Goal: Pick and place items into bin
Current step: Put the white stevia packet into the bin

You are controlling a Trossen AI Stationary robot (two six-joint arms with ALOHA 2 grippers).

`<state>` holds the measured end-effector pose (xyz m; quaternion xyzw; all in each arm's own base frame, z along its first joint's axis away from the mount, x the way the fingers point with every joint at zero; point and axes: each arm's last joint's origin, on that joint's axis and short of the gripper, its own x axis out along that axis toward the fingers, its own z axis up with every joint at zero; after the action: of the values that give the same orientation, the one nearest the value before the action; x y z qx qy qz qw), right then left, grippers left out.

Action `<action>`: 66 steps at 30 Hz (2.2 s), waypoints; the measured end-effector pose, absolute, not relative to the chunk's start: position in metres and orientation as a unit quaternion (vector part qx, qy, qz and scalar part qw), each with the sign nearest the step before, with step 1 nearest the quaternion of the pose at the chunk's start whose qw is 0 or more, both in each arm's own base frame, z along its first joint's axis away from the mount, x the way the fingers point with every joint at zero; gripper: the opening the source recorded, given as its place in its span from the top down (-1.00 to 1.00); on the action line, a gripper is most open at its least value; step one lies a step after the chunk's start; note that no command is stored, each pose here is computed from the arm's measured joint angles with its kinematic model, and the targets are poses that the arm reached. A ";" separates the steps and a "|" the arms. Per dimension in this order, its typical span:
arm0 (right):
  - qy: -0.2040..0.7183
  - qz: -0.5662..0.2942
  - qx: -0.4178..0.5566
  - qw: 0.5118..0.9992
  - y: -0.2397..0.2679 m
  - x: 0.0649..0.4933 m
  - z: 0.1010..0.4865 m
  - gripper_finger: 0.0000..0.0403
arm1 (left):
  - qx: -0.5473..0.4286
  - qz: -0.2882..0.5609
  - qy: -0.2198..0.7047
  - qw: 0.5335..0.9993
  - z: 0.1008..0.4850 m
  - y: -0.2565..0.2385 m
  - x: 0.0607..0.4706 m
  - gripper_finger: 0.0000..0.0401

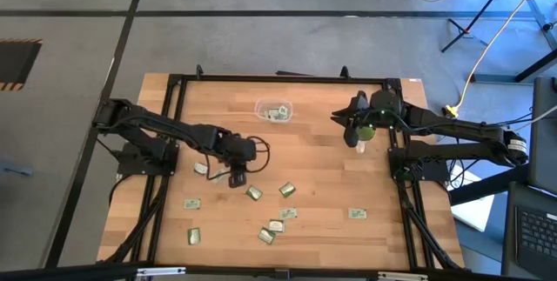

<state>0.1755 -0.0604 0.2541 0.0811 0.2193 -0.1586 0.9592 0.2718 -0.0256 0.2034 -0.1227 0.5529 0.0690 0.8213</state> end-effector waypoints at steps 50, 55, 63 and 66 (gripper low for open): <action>0.212 -0.156 0.086 0.961 -0.060 0.177 0.255 0.59 | -0.265 0.310 0.650 0.642 0.154 -0.039 0.154 0.44; 0.212 -0.157 0.089 0.960 -0.060 0.177 0.255 0.59 | -0.258 0.306 0.648 0.648 0.153 -0.042 0.154 0.45; 0.212 -0.157 0.089 0.960 -0.060 0.177 0.255 0.59 | -0.245 0.312 0.661 0.637 0.146 -0.042 0.157 0.47; 0.212 -0.157 0.089 0.960 -0.060 0.177 0.255 0.59 | -0.241 0.315 0.664 0.633 0.144 -0.043 0.158 0.47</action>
<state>0.1772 -0.0601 0.2548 0.0888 0.2121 -0.1570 0.9604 0.1582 -0.0427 0.1435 -0.2413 0.6644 0.3152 0.6333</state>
